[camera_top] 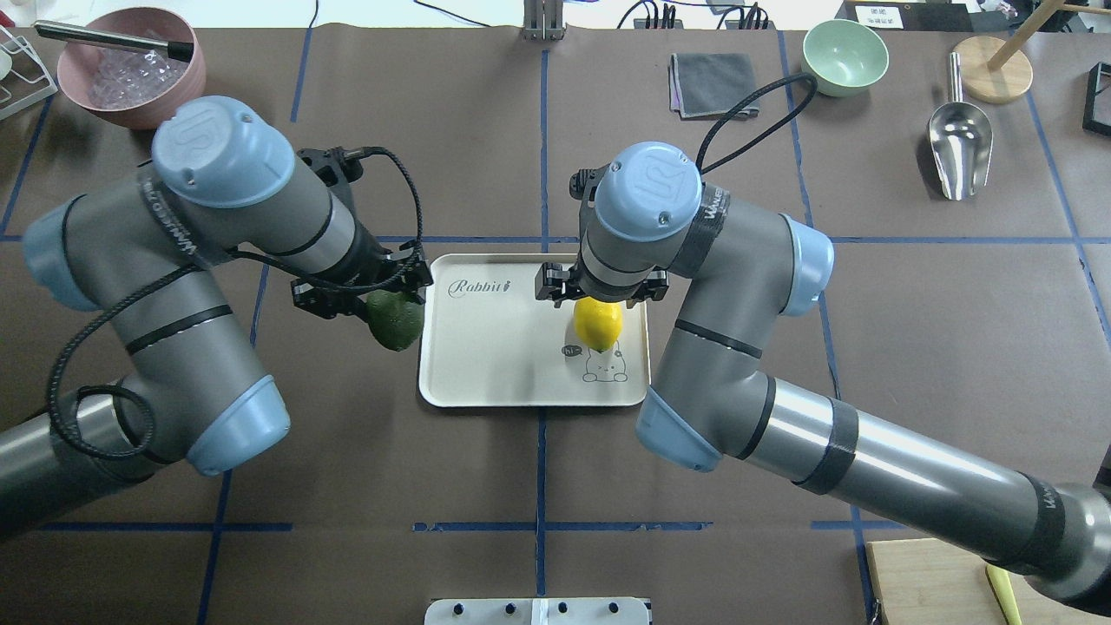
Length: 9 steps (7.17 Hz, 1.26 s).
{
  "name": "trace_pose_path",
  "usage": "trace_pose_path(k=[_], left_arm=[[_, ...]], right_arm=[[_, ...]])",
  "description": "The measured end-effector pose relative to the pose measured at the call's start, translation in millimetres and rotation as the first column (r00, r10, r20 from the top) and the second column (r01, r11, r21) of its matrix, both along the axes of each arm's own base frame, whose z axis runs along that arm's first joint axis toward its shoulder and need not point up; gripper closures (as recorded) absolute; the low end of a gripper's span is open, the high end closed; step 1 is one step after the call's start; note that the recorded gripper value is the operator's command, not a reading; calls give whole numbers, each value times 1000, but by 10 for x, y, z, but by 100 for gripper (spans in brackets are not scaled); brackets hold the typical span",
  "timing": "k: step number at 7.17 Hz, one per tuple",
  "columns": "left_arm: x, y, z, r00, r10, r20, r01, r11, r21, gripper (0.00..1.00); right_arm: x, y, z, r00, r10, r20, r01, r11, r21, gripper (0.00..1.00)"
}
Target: Place all lemons on tray
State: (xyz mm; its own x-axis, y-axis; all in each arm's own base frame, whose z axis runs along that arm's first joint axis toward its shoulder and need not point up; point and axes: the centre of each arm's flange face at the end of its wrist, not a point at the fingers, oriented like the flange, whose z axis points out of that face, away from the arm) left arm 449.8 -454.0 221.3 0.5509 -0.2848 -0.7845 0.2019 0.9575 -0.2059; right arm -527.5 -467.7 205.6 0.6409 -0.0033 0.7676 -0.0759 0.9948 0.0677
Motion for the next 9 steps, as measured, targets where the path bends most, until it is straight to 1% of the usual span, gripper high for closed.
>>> trace_pose_path(k=[1, 2, 3, 4, 5, 6, 7, 8, 9], left_arm=[[278, -14, -95, 1000, -4, 15, 4, 1000, 7, 100], [516, 40, -104, 999, 2, 33, -2, 1000, 17, 100], [694, 85, -110, 999, 11, 45, -12, 1000, 21, 100], [885, 56, -154, 998, 15, 59, -16, 1000, 20, 100], [1065, -22, -210, 997, 11, 71, -13, 1000, 23, 96], [1159, -68, -212, 997, 9, 76, -11, 1000, 27, 88], [1208, -87, -173, 997, 9, 82, -11, 1000, 28, 49], [1243, -101, -125, 996, 11, 90, -13, 1000, 26, 4], [1258, -109, -102, 995, 13, 94, -16, 1000, 27, 0]], right_arm=[[391, -89, -37, 999, 8, 33, -8, 1000, -16, 1], [845, -134, -10, 998, 17, 57, -16, 999, -30, 1], [1231, -185, 58, 997, 27, 67, -25, 999, -28, 1], [1537, -228, 172, 998, 27, 64, -27, 1000, -7, 1], [1759, -206, 315, 999, 14, 52, -16, 1000, 22, 1], [1920, -153, 437, 999, 2, 41, -4, 999, 45, 1], [2027, -105, 510, 999, -3, 35, 1, 998, 56, 1], [2099, -60, 551, 999, -4, 33, 2, 998, 62, 1], [2158, -17, 590, 1000, -6, 31, 4, 998, 65, 1]])
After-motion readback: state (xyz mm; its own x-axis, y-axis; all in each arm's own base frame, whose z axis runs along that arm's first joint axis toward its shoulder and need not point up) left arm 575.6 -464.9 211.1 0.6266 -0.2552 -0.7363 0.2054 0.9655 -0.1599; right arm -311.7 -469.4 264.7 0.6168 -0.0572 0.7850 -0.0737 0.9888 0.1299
